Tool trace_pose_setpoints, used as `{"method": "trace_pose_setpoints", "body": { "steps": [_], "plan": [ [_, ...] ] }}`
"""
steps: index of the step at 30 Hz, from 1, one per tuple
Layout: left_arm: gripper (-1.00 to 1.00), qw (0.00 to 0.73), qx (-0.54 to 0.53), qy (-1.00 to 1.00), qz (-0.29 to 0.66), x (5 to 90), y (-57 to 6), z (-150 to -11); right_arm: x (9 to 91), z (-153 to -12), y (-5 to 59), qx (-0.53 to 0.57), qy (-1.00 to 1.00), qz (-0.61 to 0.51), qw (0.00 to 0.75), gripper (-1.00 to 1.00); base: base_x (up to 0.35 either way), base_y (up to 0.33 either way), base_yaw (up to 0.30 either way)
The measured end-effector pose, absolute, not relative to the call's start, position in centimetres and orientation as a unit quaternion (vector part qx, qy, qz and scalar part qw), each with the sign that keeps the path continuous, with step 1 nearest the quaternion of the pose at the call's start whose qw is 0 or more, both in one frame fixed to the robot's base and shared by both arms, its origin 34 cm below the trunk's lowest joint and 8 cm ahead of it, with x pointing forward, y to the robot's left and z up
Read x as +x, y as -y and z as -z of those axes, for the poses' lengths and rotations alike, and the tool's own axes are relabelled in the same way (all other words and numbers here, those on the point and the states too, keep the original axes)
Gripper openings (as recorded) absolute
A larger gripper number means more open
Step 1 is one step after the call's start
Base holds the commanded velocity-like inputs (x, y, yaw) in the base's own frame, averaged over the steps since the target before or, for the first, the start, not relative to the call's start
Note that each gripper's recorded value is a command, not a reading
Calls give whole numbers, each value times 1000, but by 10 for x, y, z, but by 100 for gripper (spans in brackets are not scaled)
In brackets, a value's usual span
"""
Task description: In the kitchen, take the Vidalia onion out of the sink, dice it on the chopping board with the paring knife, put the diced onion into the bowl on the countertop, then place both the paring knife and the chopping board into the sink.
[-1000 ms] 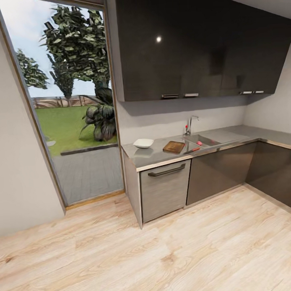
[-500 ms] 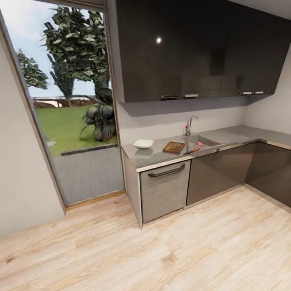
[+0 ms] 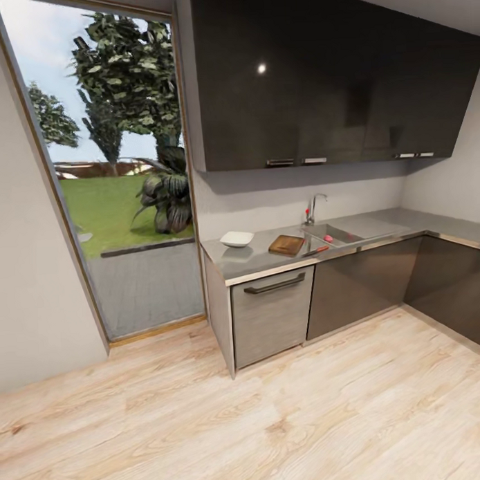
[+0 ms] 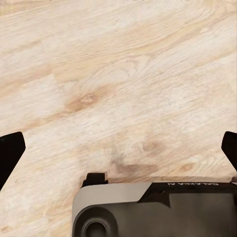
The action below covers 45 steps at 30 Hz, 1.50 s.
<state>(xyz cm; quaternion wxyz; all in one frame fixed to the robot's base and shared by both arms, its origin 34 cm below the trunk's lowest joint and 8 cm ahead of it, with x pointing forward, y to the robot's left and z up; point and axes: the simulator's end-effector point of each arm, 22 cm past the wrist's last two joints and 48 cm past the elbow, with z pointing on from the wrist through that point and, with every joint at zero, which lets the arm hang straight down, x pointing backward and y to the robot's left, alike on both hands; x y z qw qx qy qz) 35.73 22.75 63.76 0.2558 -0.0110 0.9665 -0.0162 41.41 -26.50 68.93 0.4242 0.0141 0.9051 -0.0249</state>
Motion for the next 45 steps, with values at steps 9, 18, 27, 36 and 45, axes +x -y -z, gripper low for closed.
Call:
{"method": "trace_pose_setpoints", "body": {
  "steps": [9,18,27,36,45],
  "plan": [
    [100,256,-11,-967,15,354,-229,-646,409,-697,275,9,-906,31,422,100,0,0,0],
    [100,256,-11,-967,14,352,-231,-654,406,-704,277,7,-906,33,422,100,0,0,0],
    [100,257,-11,-966,14,349,-231,-662,404,-713,278,8,-905,33,424,100,0,0,0],
    [100,257,-10,-966,12,345,-233,-668,401,-720,281,6,-905,35,424,100,0,0,0],
    [100,257,-10,-966,11,345,-235,-668,401,-720,288,4,-905,40,424,100,0,0,0]
  ]
}}
